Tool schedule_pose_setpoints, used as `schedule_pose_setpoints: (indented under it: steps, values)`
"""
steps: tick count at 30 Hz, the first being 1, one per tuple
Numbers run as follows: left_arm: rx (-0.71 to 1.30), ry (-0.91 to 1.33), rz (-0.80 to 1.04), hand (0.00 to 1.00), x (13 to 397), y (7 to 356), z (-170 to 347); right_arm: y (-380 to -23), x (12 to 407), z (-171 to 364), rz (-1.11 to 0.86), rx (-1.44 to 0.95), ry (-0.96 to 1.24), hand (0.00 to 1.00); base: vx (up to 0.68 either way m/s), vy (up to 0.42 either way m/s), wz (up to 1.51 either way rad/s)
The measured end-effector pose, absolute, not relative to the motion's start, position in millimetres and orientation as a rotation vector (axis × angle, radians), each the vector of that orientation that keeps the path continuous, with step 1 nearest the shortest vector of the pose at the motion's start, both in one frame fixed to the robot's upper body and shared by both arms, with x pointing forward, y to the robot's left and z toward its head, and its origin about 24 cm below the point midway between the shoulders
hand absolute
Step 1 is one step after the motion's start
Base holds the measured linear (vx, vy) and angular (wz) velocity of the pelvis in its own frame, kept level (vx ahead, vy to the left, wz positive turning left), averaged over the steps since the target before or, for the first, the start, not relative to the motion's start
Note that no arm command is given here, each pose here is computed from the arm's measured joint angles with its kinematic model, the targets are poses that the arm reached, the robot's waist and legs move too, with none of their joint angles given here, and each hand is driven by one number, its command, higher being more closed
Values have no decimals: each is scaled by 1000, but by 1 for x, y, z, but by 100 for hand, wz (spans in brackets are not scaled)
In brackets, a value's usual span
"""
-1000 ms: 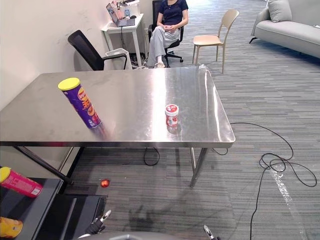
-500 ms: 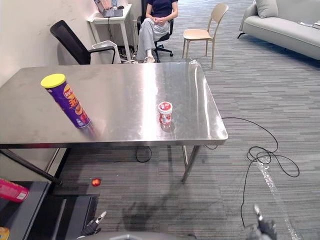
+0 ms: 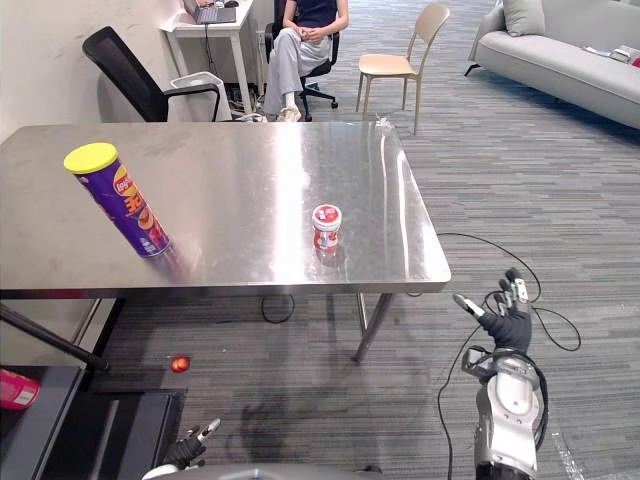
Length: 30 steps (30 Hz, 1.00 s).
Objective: Put the gum and the chips on the shelf.
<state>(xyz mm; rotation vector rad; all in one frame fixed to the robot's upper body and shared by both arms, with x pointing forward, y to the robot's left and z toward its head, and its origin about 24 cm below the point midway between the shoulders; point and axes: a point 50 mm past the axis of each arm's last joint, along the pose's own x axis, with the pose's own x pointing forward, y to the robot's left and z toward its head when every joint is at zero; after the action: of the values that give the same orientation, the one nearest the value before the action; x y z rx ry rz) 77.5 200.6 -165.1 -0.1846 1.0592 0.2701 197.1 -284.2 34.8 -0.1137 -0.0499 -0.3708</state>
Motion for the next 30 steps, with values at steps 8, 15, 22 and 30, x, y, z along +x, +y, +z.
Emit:
schedule_pose_setpoints:
  steps: [8, 15, 22, 30]
  values:
    - [-168, 1066, 228, 0, 77, 201, -165, -248, 197, 46, -43, -174, -76, 0, -57, -34, 10]
    - [-165, 1068, 224, 0, 77, 200, -165, -232, 212, 61, 53, -201, -143, 0, -33, -15, 11]
    - [-162, 1061, 228, 0, 78, 201, -165, -226, 230, 72, 36, -193, -203, 0, 10, -8, 9]
    - [-153, 1049, 242, 0, 81, 202, -163, -227, 251, 73, -33, -198, -209, 0, -13, -11, 11]
